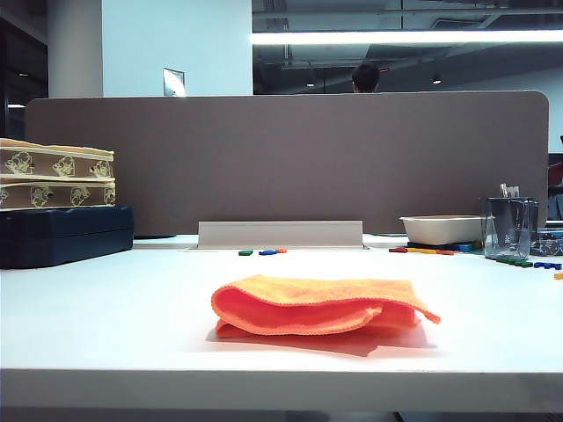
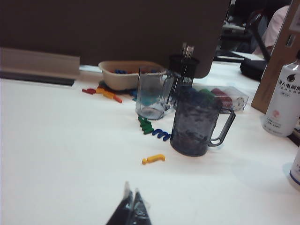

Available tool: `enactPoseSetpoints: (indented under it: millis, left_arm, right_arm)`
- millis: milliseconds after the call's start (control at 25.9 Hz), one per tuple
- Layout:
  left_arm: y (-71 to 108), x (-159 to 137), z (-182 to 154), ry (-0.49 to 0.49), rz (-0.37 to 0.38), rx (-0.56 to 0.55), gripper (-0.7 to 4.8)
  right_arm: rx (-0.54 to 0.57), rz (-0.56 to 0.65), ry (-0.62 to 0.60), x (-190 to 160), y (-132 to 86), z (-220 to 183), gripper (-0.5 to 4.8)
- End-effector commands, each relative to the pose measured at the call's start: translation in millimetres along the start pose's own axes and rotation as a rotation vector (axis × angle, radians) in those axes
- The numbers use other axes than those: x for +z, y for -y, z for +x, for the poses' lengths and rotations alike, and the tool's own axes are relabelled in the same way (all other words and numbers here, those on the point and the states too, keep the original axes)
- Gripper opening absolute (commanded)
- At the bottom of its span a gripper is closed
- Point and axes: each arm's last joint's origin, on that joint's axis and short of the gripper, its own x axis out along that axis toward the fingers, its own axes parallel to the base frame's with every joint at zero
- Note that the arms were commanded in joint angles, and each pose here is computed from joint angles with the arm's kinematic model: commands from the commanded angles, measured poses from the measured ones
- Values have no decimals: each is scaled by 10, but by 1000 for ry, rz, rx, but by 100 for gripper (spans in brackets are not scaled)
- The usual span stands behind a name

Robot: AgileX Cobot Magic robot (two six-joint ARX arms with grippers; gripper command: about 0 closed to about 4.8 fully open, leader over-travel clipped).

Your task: Use an orange cloth to wipe the letter magnets on the table away for a distance.

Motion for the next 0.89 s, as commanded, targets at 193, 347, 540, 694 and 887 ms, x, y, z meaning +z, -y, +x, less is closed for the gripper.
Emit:
enactPoseSetpoints:
  millis: [193,347,540,694,887]
  left_arm:
    - [-2,8,-2,-1,-25,2,-6]
    - [-2,8,-2,-1,-25,2,-6]
    - [-2,8,-2,-1,-25,2,-6]
    - [-2,8,-2,-1,-25,2,-6]
    - [-2,8,-2,-1,-25,2,-6]
  right_arm:
    - [-7,27,79,79,20,-35,-1]
    - [-11,26,76,76,20,-35,-1]
    - [-11,26,76,76,20,-35,-1]
    - [4,27,84,82,17,-38,-1]
    - [166,16,83,61,-24,-71,-1]
